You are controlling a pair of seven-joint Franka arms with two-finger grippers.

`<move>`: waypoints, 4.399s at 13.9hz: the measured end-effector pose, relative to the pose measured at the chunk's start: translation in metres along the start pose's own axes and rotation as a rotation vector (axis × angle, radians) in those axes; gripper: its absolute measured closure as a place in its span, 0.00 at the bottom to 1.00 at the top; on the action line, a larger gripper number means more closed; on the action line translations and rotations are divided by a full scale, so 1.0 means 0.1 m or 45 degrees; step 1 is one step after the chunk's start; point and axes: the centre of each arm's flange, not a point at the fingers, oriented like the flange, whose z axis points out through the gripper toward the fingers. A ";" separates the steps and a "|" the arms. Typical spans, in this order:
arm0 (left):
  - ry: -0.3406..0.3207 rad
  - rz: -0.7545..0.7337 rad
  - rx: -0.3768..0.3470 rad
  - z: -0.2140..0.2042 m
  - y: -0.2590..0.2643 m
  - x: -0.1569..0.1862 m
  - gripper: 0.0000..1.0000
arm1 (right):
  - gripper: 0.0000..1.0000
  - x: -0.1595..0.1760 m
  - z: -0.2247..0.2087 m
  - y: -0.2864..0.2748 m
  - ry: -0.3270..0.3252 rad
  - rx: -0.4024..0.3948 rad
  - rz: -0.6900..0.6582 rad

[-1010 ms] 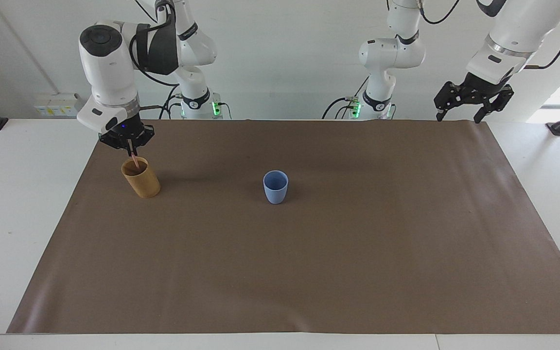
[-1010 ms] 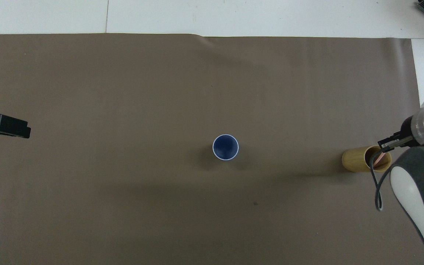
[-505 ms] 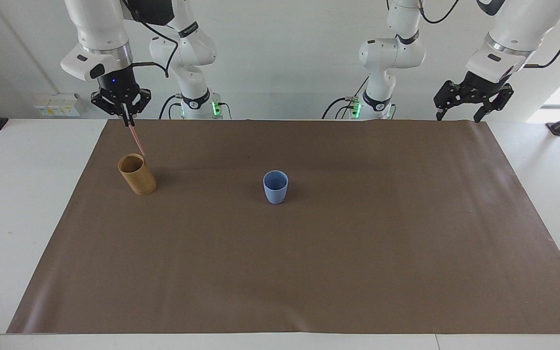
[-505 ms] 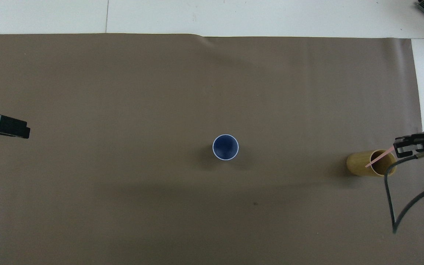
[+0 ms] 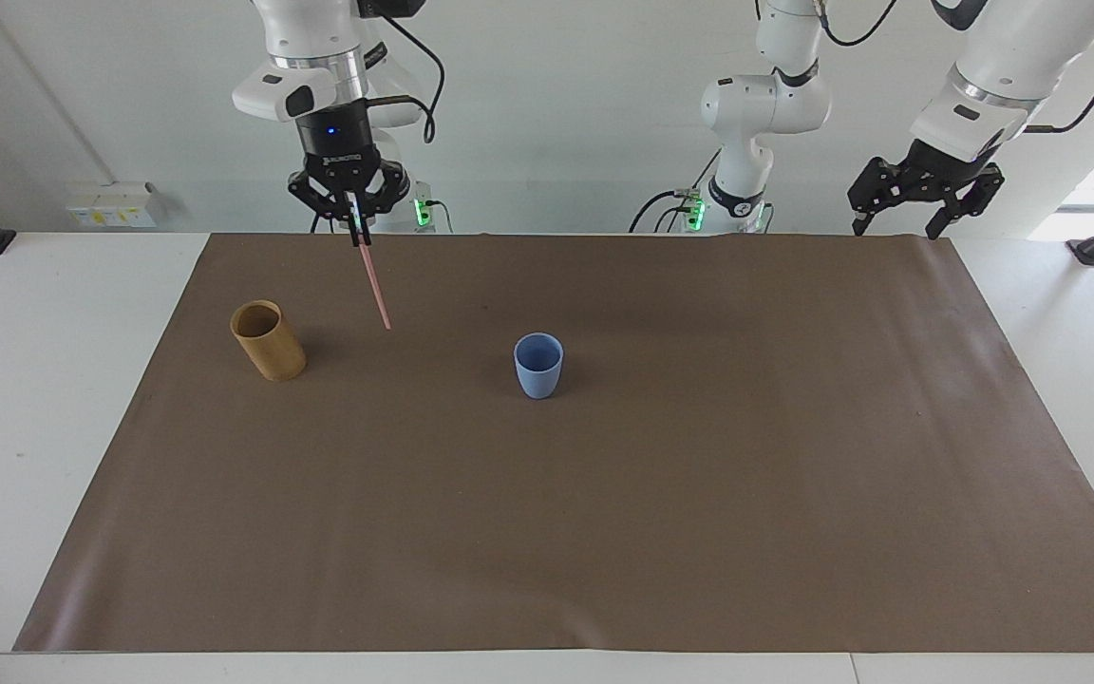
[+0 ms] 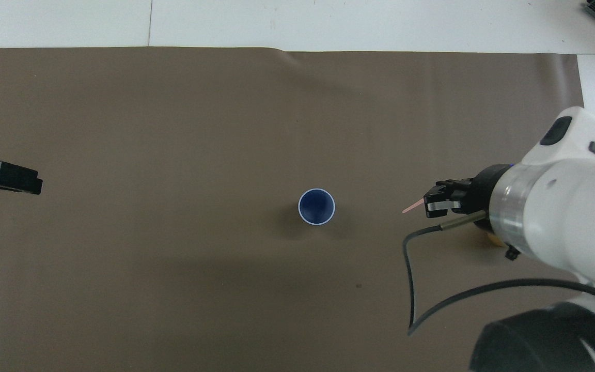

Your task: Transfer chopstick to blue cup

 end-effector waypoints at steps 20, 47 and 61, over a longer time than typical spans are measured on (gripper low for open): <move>0.000 0.000 0.000 0.00 0.00 0.00 0.00 | 0.91 0.10 0.99 -1.16 0.053 0.088 0.071; 0.000 0.000 0.000 0.00 0.00 0.00 0.00 | 0.00 0.15 0.42 0.45 -0.135 -0.132 0.497; 0.000 0.000 0.000 0.00 0.00 0.00 0.00 | 0.00 0.14 -0.07 1.66 -0.395 -0.095 0.459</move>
